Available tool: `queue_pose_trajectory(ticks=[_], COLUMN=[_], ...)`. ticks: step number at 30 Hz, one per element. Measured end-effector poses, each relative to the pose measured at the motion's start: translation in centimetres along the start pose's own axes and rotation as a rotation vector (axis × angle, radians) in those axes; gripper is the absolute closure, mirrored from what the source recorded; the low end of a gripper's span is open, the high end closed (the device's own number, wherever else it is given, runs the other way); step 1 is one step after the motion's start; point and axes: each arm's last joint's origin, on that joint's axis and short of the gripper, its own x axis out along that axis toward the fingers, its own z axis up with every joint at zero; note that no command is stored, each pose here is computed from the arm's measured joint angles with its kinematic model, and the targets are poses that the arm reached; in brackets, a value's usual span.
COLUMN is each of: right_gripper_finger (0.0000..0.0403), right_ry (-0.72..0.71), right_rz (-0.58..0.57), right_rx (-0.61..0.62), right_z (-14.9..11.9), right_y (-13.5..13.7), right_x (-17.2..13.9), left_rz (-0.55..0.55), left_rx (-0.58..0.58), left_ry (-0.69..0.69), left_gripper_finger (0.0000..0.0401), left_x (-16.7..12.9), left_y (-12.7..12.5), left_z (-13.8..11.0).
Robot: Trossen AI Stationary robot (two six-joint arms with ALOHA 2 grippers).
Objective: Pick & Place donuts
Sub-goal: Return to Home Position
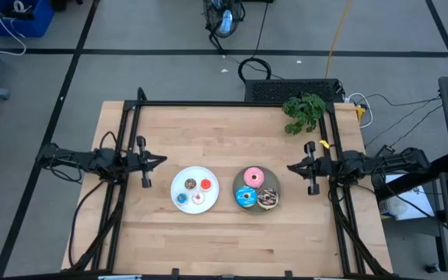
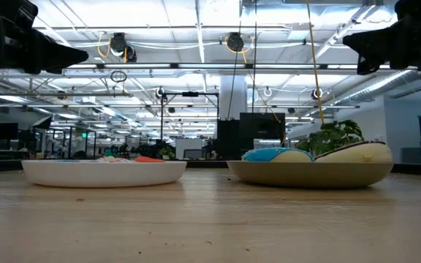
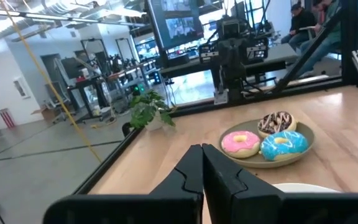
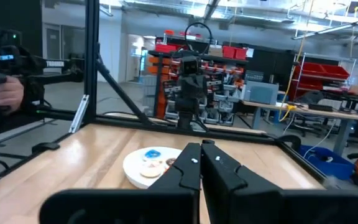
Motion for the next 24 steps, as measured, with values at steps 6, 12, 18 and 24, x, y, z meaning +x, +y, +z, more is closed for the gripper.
queue_pose_trajectory(ticks=[6,12,18,24], right_gripper_finger=[0.0403,0.0403,0.0403,0.0403], right_ry=[-0.042,-0.046,-0.041,-0.041], right_rz=[-0.005,-0.006,-0.005,-0.005], right_rx=[0.027,0.036,0.043,0.043], right_z=[0.4,0.45,0.39,0.39], right_y=[-0.05,-0.06,-0.05,-0.05], right_x=[-0.01,-0.01,-0.01,-0.01], left_rz=[0.017,0.103,0.126,0.126], left_rx=[-0.003,0.028,0.038,0.041], left_ry=[0.006,0.031,0.038,0.038], left_gripper_finger=[0.0397,0.0375,0.0365,0.0364], left_x=[0.0,-0.01,-0.03,-0.02], left_y=[0.05,0.3,0.36,0.36], left_z=[-0.03,-0.09,-0.11,-0.11])
